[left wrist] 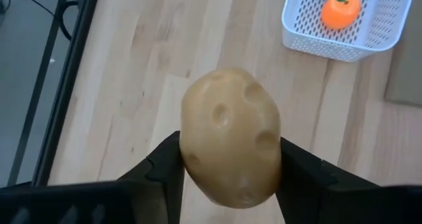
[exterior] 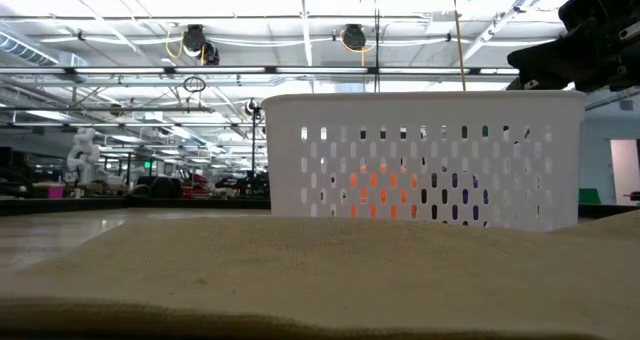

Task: Pick and placing Produce into tupperware
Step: Put the yellow potato into the white basket

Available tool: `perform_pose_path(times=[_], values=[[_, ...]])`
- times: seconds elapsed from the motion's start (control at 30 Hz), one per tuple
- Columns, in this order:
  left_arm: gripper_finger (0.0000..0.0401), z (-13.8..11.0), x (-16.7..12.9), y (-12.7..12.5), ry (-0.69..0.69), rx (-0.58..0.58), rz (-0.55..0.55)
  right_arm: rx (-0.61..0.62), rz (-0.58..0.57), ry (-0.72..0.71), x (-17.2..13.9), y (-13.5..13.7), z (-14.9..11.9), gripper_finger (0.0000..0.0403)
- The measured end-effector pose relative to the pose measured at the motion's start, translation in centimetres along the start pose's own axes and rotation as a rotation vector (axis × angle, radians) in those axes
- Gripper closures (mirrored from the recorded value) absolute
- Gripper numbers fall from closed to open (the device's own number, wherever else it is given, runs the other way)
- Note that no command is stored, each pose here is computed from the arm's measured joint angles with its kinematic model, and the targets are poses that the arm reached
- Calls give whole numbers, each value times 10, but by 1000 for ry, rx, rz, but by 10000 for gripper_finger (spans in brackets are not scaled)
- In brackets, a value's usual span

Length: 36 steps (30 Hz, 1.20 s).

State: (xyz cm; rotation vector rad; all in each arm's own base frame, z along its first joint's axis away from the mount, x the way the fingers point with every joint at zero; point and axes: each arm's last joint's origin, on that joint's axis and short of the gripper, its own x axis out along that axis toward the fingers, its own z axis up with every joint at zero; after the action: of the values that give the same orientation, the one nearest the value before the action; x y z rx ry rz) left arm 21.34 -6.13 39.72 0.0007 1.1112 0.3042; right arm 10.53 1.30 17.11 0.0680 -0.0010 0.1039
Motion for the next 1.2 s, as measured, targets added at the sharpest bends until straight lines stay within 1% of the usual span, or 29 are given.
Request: perform_pose_path(times=[0.2, 0.43, 0.6, 0.8, 0.93, 1.1, 1.2], values=[[223, -1, 3, -2, 3, 3, -21, 2, 1, -1, 0, 0, 0, 403], [232, 0, 3, -2, -5, 13, -28, 0, 0, -1, 0, 0, 0, 403], [225, 2, 3, -3, -28, 22, -39, 0, 1, -1, 0, 0, 0, 403], [232, 10, 2, -7, -101, -2, -77, 0, 1, -1, 0, 0, 0, 403], [229, 17, 5, -13, -143, -11, -103, 0, 0, -2, 0, 0, 0, 403], [227, 31, 24, -28, -131, 16, -143, 0, -3, -3, 0, 0, 0, 403], [229, 42, 37, -40, -136, 47, -205, 0, -4, -3, 0, 0, 0, 403]])
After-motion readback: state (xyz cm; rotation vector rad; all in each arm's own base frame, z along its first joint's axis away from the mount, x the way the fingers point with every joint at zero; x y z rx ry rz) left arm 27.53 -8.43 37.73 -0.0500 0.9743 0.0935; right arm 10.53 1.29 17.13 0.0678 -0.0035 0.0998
